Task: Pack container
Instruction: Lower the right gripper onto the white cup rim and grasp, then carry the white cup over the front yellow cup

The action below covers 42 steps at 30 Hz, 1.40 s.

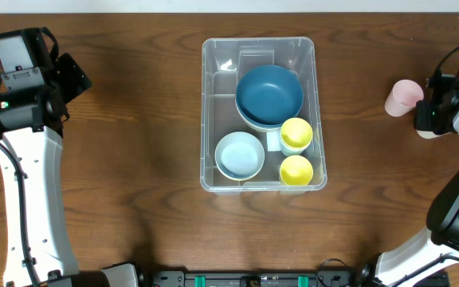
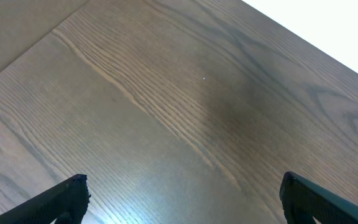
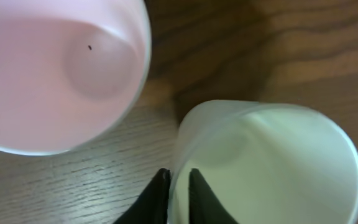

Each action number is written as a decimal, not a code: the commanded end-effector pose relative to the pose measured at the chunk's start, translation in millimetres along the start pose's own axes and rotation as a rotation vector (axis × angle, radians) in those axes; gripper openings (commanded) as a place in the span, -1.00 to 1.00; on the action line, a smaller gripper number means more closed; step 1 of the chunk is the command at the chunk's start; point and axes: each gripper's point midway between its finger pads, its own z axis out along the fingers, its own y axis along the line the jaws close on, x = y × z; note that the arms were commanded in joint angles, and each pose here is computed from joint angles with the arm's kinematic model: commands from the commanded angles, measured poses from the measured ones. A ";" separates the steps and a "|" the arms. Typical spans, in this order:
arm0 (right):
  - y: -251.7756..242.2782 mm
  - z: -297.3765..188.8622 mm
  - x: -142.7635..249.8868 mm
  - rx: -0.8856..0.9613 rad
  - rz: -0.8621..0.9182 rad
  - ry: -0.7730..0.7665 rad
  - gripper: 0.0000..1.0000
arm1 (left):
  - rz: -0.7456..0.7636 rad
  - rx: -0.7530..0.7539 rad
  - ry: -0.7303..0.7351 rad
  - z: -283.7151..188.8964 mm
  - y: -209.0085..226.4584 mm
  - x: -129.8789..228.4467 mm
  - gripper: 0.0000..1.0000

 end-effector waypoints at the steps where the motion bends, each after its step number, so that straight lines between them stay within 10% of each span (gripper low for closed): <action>1: -6.4 4.6 10.6 0.030 0.069 0.042 -0.84 | 0.000 -0.010 -0.026 -6.4 3.5 -7.9 0.96; 14: 4.4 -72.1 -1.1 0.081 0.155 -0.058 -0.97 | 0.000 -0.010 -0.026 -6.4 3.5 -7.9 0.96; 22: 118.2 -182.1 -14.8 -0.229 -0.017 -0.290 -0.98 | 0.000 -0.010 -0.026 -6.4 3.5 -7.9 0.96; 42: 304.5 -264.8 135.2 -0.490 -0.572 -0.125 -0.97 | 0.000 -0.010 -0.026 -6.4 3.5 -7.9 0.96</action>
